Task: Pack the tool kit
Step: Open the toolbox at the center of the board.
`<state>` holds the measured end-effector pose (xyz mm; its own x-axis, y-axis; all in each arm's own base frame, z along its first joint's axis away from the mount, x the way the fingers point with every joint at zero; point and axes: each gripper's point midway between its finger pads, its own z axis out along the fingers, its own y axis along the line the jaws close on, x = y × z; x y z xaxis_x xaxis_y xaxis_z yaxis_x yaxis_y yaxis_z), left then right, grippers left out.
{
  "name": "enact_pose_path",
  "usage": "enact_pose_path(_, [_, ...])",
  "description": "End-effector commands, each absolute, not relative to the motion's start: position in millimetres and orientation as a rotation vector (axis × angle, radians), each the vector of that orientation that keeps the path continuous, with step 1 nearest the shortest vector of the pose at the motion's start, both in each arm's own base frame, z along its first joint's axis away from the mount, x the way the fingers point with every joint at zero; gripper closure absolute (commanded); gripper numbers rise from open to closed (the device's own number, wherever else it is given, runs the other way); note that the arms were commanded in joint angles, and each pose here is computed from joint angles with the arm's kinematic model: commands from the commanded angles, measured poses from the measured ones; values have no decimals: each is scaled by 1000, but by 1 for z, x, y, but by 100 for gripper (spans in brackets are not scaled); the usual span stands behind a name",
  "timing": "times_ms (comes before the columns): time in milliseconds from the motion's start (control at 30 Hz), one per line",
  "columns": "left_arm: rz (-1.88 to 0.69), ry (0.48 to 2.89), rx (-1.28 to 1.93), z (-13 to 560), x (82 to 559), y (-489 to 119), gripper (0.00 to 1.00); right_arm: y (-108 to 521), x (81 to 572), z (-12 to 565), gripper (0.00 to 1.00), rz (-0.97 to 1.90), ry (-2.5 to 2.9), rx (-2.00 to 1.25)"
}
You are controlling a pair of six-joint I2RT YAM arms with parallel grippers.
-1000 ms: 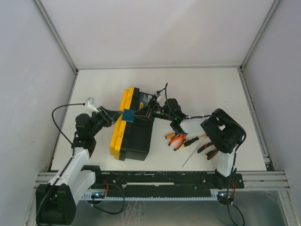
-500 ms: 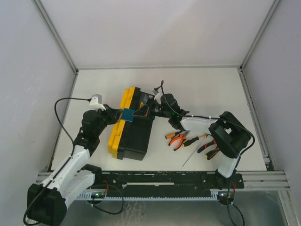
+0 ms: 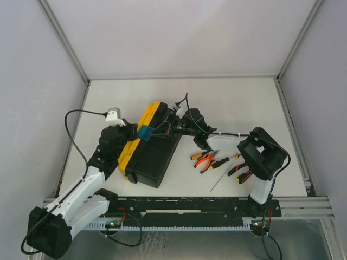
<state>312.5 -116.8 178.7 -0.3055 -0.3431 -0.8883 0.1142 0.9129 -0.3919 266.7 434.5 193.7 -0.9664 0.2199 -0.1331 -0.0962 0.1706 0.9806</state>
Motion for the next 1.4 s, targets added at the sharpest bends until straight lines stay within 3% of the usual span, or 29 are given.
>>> enact_pose_path(0, [-632, 2183, 31, 98, 253, -162, 100, 453, 233, 296, 100, 2108, 1880, -144])
enact_pose_path(167, [-584, 2194, 26, 91, 251, -158, 100, 454, 228, 311, 96, 2282, 1730, -171])
enact_pose_path(400, [-551, 2220, 5, 68, 239, -161, 100, 455, 227, 331, 93, 2269, 1620, -247])
enact_pose_path(667, [-500, 2242, -66, 40, 230, -149, 100, 449, 230, 339, 94, 2306, 1483, -302])
enact_pose_path(1367, [-493, 2229, -124, 33, 223, -148, 100, 432, 220, 382, 97, 2366, 1235, -407])
